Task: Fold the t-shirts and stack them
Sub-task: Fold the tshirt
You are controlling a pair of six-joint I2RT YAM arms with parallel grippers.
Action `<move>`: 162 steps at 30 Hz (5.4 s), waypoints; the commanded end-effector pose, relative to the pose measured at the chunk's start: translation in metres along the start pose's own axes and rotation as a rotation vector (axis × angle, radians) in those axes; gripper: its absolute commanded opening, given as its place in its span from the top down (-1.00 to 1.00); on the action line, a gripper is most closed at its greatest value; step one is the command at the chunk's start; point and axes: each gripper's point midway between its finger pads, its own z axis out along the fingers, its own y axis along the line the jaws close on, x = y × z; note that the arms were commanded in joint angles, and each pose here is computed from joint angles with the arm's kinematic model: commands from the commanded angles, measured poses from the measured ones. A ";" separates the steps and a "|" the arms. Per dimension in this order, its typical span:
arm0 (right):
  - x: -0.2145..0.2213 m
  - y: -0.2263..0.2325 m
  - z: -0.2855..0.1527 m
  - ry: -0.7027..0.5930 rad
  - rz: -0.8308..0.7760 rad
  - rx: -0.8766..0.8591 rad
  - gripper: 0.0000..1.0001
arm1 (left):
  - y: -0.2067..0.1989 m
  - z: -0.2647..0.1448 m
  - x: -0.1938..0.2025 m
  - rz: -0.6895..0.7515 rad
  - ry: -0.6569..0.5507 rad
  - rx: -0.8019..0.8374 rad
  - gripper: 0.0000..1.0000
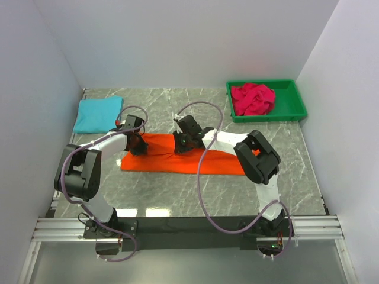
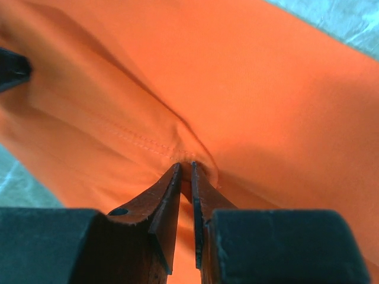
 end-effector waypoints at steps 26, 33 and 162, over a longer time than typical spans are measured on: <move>-0.006 -0.075 -0.107 0.007 0.023 0.323 -0.06 | -0.028 -0.089 -0.032 -0.017 -0.141 0.135 -0.51; 0.034 -0.116 -0.127 0.108 0.122 0.395 0.00 | -0.037 -0.068 -0.012 -0.007 -0.091 0.099 -0.48; 0.192 -0.042 -0.155 0.443 0.183 0.205 0.05 | 0.027 -0.119 0.260 0.469 0.449 -0.038 -0.32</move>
